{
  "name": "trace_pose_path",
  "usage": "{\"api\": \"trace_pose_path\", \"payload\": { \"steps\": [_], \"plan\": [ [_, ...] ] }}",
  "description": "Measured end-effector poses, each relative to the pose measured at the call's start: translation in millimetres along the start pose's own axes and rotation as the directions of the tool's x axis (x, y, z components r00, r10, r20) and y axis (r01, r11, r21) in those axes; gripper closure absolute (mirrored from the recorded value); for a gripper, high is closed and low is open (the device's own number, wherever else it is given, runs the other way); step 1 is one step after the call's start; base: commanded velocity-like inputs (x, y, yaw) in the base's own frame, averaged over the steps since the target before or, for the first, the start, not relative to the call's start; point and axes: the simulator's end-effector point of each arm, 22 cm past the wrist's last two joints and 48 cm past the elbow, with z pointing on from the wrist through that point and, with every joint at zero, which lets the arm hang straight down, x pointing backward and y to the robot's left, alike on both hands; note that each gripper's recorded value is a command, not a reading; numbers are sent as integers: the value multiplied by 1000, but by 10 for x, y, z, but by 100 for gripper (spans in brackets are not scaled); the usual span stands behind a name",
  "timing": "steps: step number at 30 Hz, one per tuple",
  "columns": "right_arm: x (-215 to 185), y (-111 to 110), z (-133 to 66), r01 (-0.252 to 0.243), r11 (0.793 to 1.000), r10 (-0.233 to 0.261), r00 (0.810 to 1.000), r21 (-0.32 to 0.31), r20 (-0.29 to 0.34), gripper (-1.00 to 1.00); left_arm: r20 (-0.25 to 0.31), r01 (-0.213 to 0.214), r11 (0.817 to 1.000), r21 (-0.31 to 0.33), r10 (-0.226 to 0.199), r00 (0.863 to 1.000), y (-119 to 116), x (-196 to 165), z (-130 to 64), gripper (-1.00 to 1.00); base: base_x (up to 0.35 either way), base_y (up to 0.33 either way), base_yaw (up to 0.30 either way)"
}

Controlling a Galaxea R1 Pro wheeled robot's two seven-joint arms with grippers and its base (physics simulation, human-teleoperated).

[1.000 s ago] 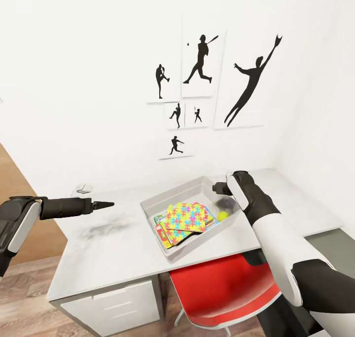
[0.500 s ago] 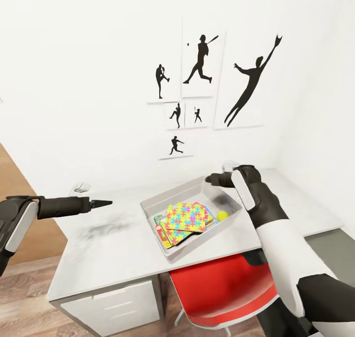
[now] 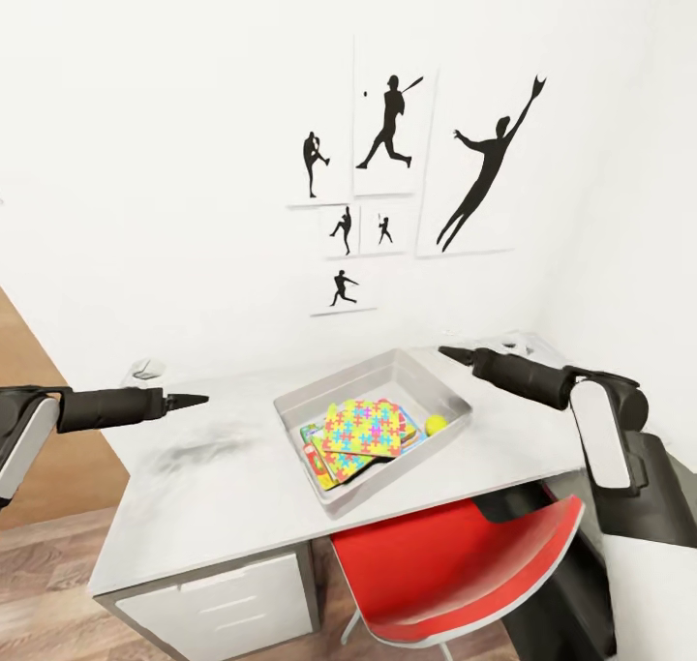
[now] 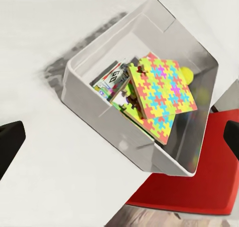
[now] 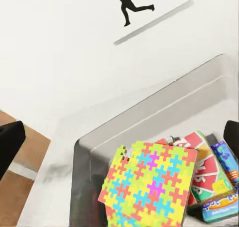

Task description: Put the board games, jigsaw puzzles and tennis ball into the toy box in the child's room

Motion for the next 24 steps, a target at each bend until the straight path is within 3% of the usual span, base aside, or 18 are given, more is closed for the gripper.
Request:
{"api": "trace_pose_path", "payload": {
  "steps": [5,11,15,24],
  "plan": [
    [-44,81,-298,-64,990,71,996,-129,50,-100,26,14,1000,-14,-14,1000,65,-29,-119,-100,0,0,-72],
    [-122,65,-731,-118,957,155,980,-265,126,-100,19,29,999,-23,-29,999,109,84,-166,-100,-30,0,-79],
    [-140,-73,-949,-144,951,195,967,-275,167,-100,20,30,999,-23,-30,999,97,92,-185,-100,-26,0,-177],
    [-133,-108,-997,-153,950,205,963,-273,174,-100,27,24,1000,6,-24,999,7,61,-214,-100,-3,0,-100]
  ]
}}
